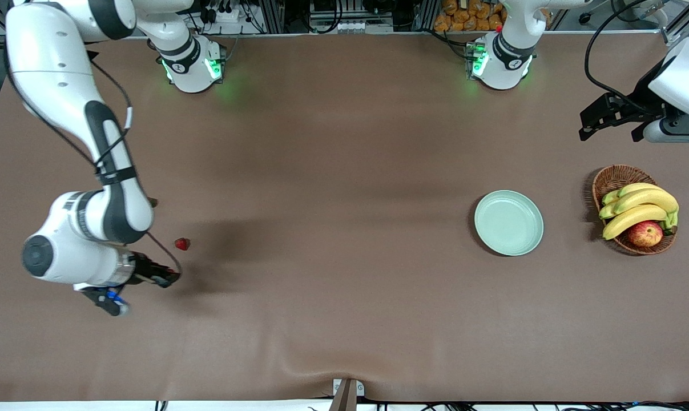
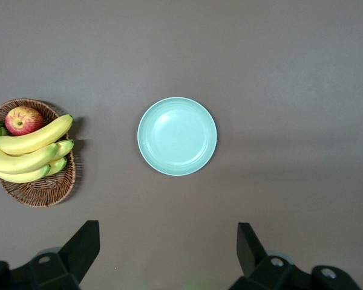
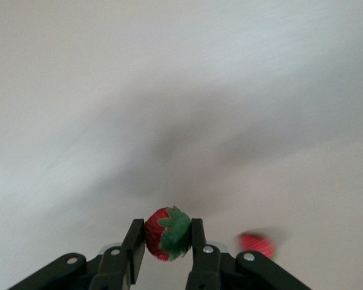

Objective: Collect all strawberries into plate
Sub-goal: 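Carry the strawberry with the right gripper while the left gripper approaches, then pass the strawberry from the right gripper into the left gripper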

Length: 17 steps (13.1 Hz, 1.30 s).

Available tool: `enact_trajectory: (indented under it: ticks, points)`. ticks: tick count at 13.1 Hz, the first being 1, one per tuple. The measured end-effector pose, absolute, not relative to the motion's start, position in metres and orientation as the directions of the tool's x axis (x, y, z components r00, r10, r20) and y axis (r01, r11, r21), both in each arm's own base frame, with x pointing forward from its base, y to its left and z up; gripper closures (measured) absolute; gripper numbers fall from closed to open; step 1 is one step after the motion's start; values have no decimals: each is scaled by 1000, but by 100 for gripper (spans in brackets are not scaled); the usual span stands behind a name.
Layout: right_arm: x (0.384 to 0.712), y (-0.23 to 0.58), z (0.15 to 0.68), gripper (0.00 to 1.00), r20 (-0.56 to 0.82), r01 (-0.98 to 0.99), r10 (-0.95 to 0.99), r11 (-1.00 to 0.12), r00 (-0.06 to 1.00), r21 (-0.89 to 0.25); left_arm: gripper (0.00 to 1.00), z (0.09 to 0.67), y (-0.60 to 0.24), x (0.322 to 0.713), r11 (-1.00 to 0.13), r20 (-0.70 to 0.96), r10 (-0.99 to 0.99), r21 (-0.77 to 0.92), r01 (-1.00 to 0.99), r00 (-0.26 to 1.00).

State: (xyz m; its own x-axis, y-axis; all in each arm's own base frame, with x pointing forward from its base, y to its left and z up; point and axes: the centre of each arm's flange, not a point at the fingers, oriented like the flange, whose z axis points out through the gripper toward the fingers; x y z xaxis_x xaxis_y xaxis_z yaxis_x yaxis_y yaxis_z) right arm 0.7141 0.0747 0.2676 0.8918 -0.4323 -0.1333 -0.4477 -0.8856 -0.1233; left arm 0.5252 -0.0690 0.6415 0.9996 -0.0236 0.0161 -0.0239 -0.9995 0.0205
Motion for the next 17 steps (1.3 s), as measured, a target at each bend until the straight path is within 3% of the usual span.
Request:
enact_trajectory:
  ticks: [2, 5, 8, 12, 17]
  points:
    - [701, 159, 269, 64, -168, -389, -361, -903, 917, -180, 0, 638, -72, 526, -999, 10, -29, 20, -29, 1000]
    - [661, 295, 272, 64, -287, -381, -288, -854, 913, -354, 0, 627, -85, 531, -999, -9, -25, 20, -25, 1000]
    - [622, 398, 266, 64, -210, -316, -246, -840, 946, -441, 0, 599, -119, 542, -999, -40, -47, 18, -46, 998]
    - [565, 484, 218, 64, -195, -295, -227, -825, 954, -483, 0, 564, -162, 551, -998, -72, -66, 13, -65, 995]
    - [526, 546, 202, 64, -217, -260, -170, -817, 961, -515, 0, 497, -206, 567, -999, -45, -31, 22, -30, 998]
